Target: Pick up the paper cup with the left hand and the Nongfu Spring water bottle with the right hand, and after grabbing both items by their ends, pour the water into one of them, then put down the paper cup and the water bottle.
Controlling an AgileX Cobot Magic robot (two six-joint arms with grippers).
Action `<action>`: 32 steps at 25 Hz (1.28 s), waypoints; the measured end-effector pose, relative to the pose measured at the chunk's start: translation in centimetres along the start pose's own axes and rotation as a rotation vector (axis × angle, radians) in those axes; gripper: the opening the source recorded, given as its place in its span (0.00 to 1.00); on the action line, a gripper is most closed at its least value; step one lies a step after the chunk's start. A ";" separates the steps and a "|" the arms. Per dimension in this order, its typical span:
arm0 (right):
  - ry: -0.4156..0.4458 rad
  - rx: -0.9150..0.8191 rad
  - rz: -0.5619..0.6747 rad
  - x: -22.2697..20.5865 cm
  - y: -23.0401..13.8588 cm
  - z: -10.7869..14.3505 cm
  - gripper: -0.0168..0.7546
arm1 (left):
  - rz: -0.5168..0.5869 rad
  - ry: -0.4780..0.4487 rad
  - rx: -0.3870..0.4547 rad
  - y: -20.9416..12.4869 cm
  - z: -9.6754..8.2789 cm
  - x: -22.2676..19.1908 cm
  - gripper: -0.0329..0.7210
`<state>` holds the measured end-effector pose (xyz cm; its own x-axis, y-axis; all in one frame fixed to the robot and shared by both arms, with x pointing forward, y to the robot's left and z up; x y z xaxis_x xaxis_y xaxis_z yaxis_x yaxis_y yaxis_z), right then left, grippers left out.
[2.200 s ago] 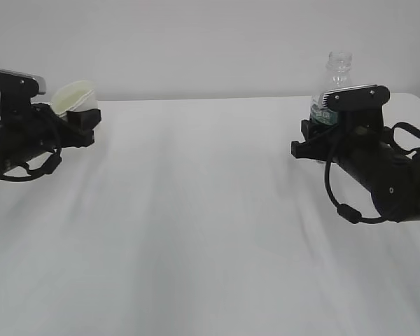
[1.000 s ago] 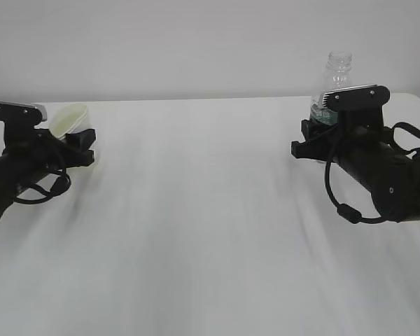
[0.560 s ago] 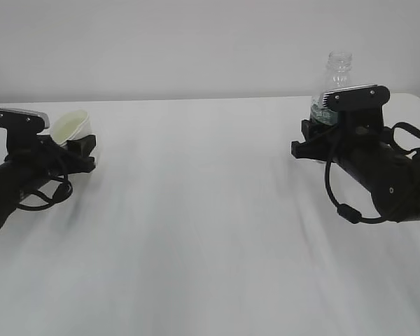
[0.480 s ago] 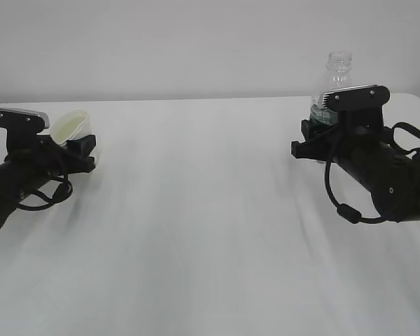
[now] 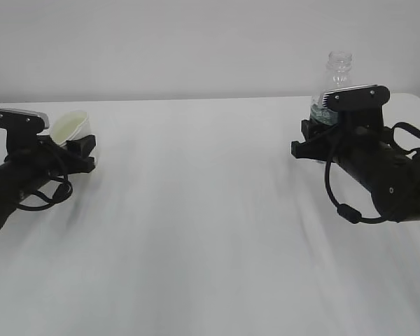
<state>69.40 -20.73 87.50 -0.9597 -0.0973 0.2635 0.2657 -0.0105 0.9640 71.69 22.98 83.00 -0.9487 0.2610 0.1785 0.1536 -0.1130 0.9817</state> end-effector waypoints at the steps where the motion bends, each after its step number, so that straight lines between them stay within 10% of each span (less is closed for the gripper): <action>1: 0.000 0.000 0.000 0.0 0.0 0.0 0.55 | 0.000 0.000 0.000 0.0 0.0 0.0 0.55; 32: 0.007 0.001 -0.001 0.0 0.0 0.4 0.55 | 0.013 -0.001 0.000 -1.0 -0.1 0.0 0.65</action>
<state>69.33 -20.37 87.53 -0.9594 -0.1041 0.2623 0.2646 -0.0095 0.9643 71.51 23.00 81.98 -0.9463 0.2606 0.1912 0.1657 -0.1167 0.9792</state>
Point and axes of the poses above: a point on each arm's last joint axis where the gripper is mounted, x pointing back along that axis away from the gripper, z along the wrist's bending axis when the last joint is at zero, y = z × x, the point moved 9 cm from there along -x, pointing out along that axis toward the gripper, and after that the axes turned 7 degrees about -x, right-handed, at the moved point
